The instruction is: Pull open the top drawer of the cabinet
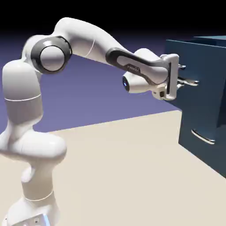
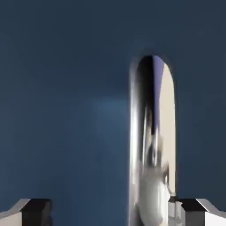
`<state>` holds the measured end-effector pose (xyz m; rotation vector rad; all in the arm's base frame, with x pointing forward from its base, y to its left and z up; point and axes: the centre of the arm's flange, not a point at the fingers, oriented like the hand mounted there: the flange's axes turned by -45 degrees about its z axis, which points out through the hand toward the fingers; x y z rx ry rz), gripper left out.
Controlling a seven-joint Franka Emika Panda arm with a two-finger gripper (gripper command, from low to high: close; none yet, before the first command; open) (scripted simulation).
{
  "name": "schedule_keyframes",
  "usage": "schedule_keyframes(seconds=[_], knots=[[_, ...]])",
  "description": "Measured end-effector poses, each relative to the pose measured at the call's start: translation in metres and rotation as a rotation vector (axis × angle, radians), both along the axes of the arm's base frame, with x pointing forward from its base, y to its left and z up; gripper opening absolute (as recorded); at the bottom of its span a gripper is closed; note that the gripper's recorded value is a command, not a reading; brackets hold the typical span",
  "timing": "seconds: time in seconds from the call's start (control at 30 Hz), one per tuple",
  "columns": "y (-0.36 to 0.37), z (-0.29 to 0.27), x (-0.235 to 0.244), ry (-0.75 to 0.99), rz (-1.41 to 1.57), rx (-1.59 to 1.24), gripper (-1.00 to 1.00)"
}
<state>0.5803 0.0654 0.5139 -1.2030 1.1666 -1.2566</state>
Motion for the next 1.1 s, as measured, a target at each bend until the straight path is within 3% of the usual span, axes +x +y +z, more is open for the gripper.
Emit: schedule_keyframes(seconds=[0.5,0.9,1.1], knots=[[-0.001,-0.016,0.014,0.03,0.001,0.03,-1.0],[-0.002,-0.019,-0.112,0.038,0.007,0.034,-1.0],[-0.002,-0.019,-0.146,0.035,0.005,0.031,-1.0]])
